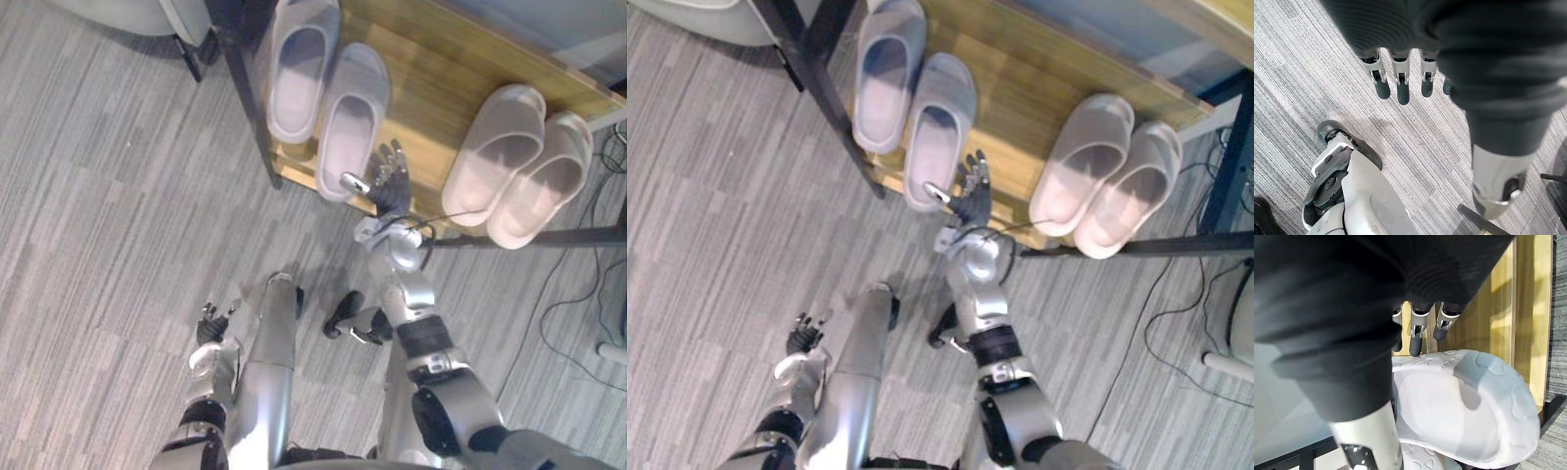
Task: Organize the slippers on the shoe rack
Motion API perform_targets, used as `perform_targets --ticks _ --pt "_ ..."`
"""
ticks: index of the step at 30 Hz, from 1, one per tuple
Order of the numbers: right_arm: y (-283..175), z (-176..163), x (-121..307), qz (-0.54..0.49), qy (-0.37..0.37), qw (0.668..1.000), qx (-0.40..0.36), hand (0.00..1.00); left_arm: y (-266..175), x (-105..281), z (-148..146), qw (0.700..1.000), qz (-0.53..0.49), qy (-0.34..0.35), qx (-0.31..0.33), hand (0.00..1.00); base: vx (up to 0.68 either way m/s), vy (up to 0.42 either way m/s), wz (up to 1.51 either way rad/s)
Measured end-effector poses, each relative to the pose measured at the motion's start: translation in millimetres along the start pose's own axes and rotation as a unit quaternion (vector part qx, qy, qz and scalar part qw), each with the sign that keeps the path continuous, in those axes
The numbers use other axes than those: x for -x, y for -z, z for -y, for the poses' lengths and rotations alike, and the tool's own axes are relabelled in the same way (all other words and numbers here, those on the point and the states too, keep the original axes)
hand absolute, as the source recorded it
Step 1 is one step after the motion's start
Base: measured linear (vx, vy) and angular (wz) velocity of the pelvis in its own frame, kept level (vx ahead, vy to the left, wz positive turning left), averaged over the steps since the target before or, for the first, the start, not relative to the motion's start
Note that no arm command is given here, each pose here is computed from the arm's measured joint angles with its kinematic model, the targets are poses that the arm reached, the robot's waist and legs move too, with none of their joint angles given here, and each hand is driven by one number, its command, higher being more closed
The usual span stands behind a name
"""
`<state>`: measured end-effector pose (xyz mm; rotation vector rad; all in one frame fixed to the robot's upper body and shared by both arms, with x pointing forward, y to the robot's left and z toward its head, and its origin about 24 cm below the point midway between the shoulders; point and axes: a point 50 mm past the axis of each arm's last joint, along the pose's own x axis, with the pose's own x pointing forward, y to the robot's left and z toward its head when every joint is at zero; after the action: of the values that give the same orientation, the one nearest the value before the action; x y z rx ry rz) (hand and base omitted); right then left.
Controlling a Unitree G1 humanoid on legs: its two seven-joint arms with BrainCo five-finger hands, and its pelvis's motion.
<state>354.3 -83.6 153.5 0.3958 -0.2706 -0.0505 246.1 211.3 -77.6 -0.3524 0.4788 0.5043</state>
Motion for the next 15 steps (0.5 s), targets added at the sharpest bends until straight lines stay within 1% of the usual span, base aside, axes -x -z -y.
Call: perform_targets --ticks 4,13,15 --pt "-7.0 -3.3 -6.8 0.005 0.009 1.0 -0.017 0.0 0.1 0.1 1.4 1.0 0.0 0.001 0.001 0.0 0.03 -0.032 0.09" --pt "-11.7 7.8 -16.3 0.003 0.051 0.998 -0.043 0.0 -0.5 -0.3 3.9 1.0 0.001 0.004 0.002 0.0 0.01 -0.02 0.04" --pt "-14.4 10.0 -21.9 0.002 0.057 0.998 -0.034 0.0 -0.5 -0.3 4.8 1.0 0.001 0.005 0.003 0.0 0.0 -0.038 0.01"
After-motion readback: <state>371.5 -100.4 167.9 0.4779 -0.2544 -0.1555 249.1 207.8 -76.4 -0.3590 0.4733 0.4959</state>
